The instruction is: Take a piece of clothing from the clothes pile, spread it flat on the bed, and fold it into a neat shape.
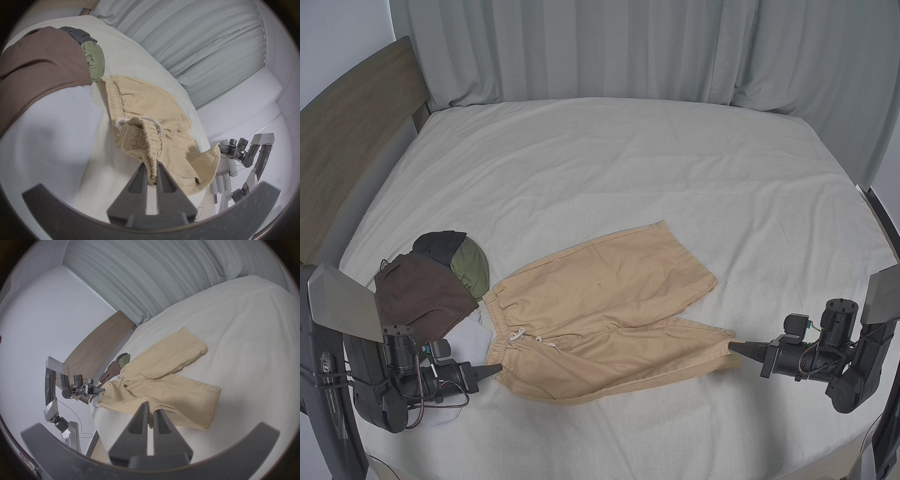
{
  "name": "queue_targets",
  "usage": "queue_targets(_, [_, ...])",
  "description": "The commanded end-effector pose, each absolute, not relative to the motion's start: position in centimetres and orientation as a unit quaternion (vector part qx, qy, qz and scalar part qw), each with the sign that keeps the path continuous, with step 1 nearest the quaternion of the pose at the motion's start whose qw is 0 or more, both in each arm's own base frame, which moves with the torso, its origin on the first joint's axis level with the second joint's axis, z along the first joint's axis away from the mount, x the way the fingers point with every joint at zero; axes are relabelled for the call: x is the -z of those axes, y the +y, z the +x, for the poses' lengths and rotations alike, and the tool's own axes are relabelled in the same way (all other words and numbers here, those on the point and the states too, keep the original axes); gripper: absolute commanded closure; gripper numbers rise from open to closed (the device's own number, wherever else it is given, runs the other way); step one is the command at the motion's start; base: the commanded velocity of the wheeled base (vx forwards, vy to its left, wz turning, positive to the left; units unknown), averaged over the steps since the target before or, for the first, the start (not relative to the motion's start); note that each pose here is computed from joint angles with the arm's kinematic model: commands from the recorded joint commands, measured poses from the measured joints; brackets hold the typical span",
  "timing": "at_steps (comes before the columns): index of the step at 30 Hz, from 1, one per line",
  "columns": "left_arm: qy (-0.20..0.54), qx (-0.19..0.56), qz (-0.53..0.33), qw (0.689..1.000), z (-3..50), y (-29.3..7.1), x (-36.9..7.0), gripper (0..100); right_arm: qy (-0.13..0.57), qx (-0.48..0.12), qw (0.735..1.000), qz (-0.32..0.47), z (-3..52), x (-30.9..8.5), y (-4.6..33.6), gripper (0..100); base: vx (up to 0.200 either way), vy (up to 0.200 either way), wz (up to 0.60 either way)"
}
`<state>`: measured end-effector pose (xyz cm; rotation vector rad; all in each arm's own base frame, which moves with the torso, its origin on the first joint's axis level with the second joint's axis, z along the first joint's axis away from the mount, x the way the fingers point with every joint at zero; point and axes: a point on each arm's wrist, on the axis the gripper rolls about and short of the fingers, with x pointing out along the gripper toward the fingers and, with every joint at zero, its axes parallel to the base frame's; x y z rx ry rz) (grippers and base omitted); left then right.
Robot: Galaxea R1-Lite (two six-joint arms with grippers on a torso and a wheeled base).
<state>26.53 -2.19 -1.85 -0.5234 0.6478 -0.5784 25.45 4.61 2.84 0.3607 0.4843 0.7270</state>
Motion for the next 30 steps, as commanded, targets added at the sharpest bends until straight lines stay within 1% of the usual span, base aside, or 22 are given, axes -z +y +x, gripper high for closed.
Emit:
queue_targets(1, [0.305, 0.278, -0.25, 0.876, 26.7, -2.2, 1.7, 100, 0.229, -0.352, 0.891, 0.173, 25.6, -3.0, 4.6, 100, 0.0, 0.0, 0.0])
queue_targets(10, [0.294, 0.278, -0.248, 0.88, 27.2, -2.0, 1.4, 100, 0.212, -0.354, 0.895, 0.169, 25.8, -3.7, 4.7, 100, 0.0, 0.0, 0.0])
queue_targets(11, [0.29, 0.279, -0.247, 0.882, 27.3, -2.0, 1.3, 100, 0.199, -0.354, 0.898, 0.168, 26.1, -4.3, 4.6, 100, 0.0, 0.0, 0.0])
queue_targets(15, [0.285, 0.277, -0.255, 0.882, 27.6, -1.9, 1.0, 100, 0.187, -0.355, 0.899, 0.176, 26.2, -5.1, 4.7, 100, 0.0, 0.0, 0.0])
queue_targets(20, [0.27, 0.276, -0.276, 0.88, 27.9, -2.0, -0.3, 100, 0.184, -0.359, 0.898, 0.176, 26.5, -5.1, 4.9, 100, 0.0, 0.0, 0.0])
queue_targets(27, [0.272, 0.277, -0.28, 0.878, 27.8, -2.1, -0.3, 100, 0.168, -0.362, 0.901, 0.172, 27.2, -5.6, 5.2, 100, 0.0, 0.0, 0.0])
queue_targets(30, [0.272, 0.277, -0.28, 0.878, 27.8, -2.1, -0.3, 100, 0.147, -0.352, 0.908, 0.174, 28.4, -6.2, 5.4, 100, 0.0, 0.0, 0.0])
